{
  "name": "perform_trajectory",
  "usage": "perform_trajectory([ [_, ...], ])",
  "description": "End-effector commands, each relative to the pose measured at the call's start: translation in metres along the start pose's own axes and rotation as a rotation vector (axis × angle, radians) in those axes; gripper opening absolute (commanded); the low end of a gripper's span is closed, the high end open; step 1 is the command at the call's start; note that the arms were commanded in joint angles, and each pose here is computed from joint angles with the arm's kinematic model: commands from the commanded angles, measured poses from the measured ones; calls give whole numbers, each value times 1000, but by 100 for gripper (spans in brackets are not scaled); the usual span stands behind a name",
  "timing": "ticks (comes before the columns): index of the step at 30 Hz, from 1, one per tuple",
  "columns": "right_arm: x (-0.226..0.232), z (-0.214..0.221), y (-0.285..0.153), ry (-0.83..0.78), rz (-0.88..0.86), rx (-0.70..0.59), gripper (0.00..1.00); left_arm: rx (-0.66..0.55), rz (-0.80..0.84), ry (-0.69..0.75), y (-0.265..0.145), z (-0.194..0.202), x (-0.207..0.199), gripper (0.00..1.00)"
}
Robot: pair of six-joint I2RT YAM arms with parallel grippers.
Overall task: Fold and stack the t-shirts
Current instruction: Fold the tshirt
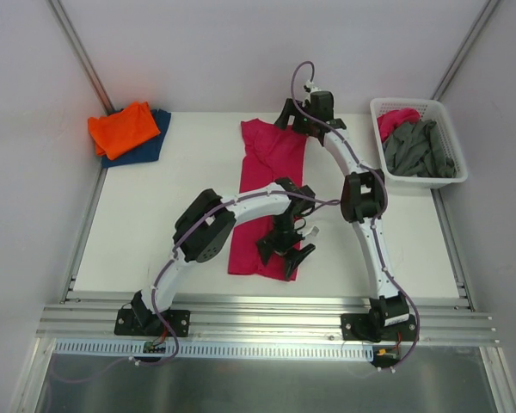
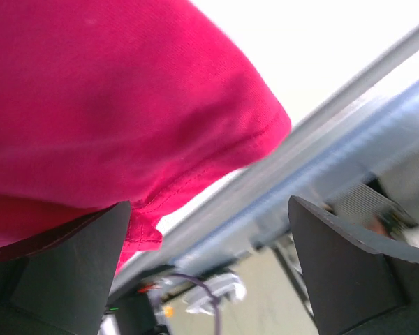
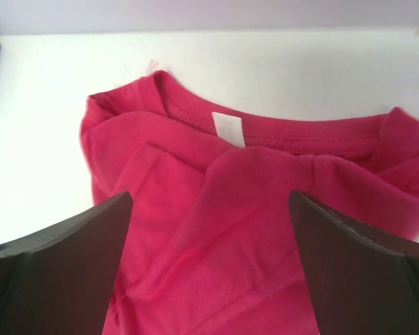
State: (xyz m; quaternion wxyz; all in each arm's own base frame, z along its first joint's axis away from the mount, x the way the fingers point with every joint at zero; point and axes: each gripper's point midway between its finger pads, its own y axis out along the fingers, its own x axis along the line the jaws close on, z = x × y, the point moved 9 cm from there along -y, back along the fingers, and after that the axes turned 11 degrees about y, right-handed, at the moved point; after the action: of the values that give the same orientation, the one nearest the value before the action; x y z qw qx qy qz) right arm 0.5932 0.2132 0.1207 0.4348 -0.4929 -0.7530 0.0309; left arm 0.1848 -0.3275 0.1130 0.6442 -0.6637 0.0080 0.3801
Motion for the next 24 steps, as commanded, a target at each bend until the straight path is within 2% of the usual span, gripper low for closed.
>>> perform_trajectory([
  [1,91,-92,-83,-230,-132,-269,100,-208,-305,246,-50,-17,-5,99],
  [2,109,-106,-108,-289,-140,-304,100,-243,-396,263,-63,-18,-4,99],
  [5,123,-115,-144,-326,-105,-313,97,-362,-542,336,-105,-10,-16,99],
  [6,141,-127,-177,-346,-117,-357,97,-414,-582,359,-123,-3,-24,99],
  [8,140,-118,-194,-345,-94,-314,97,-459,-635,412,-142,3,-34,99],
  [9,155,-123,-224,-355,-112,-341,97,-495,-650,435,-155,10,-42,99],
  [11,140,-103,-230,-314,-37,-250,97,-541,-694,460,-174,26,-50,99],
  [12,145,-100,-254,-272,-32,-247,97,-550,-717,458,-180,33,-51,99],
  [14,118,-57,-255,-198,38,-75,97,-567,-732,454,-186,58,-54,99],
  [16,120,-30,-282,-175,32,-11,97,-534,-688,383,-179,79,-32,99],
  [17,93,10,-275,-129,97,118,97,-530,-680,336,-180,88,-21,99],
  [18,93,29,-279,-123,75,176,97,-578,-638,207,-193,107,4,99],
  [19,88,46,-285,-108,87,217,97,-600,-546,153,-192,116,15,99],
  [20,77,77,-293,-96,118,288,98,-628,-497,-9,-197,135,47,99],
  [21,70,96,-298,-94,133,327,99,-630,-443,-9,-190,135,45,99],
  [22,66,112,-302,-97,143,360,92,-639,-405,-111,-188,149,68,96],
  [23,66,124,-313,-117,148,360,90,-670,-341,-124,-184,149,72,90],
  [24,54,160,-315,-125,183,453,88,-675,-316,-139,-180,151,77,85],
])
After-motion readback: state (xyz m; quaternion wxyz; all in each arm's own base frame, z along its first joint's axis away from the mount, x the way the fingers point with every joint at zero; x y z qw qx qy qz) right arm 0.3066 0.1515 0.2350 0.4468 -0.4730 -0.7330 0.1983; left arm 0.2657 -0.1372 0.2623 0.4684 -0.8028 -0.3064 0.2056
